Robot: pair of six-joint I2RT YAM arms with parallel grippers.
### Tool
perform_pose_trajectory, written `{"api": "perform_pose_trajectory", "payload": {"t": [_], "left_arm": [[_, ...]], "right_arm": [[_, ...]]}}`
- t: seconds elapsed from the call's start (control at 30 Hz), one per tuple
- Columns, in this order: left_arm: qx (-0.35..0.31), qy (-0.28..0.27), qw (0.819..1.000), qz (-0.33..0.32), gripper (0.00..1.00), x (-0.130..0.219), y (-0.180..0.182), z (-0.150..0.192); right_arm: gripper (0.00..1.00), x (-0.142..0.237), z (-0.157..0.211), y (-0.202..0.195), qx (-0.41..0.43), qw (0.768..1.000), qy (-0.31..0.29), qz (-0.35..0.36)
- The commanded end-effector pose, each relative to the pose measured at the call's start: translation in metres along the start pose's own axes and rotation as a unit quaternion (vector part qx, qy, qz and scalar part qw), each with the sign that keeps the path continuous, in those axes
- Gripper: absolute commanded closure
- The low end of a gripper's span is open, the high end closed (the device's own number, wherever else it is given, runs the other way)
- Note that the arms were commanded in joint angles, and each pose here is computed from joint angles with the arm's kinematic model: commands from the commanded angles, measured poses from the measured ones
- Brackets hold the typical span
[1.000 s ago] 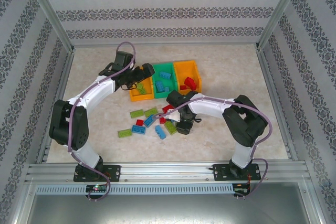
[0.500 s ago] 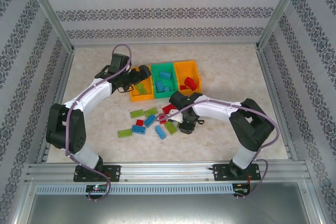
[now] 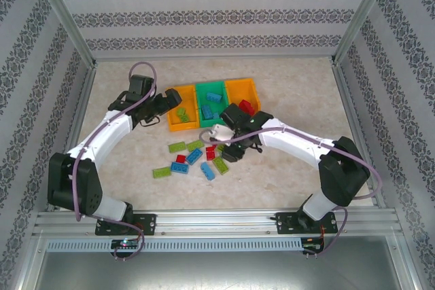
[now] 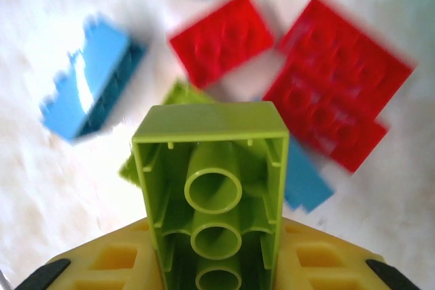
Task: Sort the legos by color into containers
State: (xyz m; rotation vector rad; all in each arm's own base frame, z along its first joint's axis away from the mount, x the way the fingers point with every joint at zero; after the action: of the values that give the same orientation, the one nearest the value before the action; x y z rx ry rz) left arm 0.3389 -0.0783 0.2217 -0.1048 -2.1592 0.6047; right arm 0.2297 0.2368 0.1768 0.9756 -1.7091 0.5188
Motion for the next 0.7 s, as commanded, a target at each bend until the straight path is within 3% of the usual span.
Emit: {"api": "perform_pose_trajectory", "payload": {"t": [0.0,0.13,0.33,0.47,0.67], "left_arm": [[0.003,-0.002,0.999,-0.041,0.01,0.011,0.021,0.010],[-0.007,-0.010,0.998,-0.061,0.01,0.022,0.030,0.017],[-0.023,0.018,0.995,-0.094,0.01,0.028,0.042,0.031],[-0.021,0.033,0.995,-0.095,0.00,0.029,0.048,0.046],[-0.006,0.072,0.990,-0.123,0.00,0.031,0.061,0.072]], "right_arm": [[0.76,0.008,-0.042,-0.001,-0.050,0.995,-0.070,-0.052],[0.76,0.011,-0.088,-0.005,-0.100,0.982,-0.119,-0.111],[0.73,0.003,-0.143,-0.036,-0.219,0.956,-0.156,-0.119],[0.74,-0.014,-0.163,-0.061,-0.309,0.929,-0.151,-0.141],[0.73,-0.036,-0.179,-0.076,-0.368,0.904,-0.145,-0.160]]}}
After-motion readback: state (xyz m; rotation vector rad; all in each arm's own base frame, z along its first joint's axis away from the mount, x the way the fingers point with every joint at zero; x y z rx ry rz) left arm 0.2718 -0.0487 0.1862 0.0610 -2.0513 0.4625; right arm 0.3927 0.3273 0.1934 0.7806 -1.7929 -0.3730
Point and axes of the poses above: each hand's point on the last joint's axis, 136 mm out from that joint toward the fingers, its own x axis back along the fingers, its own y axis along the line the jaws close on, z = x × y, the point moved 8 cm from there along x, back along the fingers, and after that the axes turned 9 degrees about -x, right-handed, at the moved point
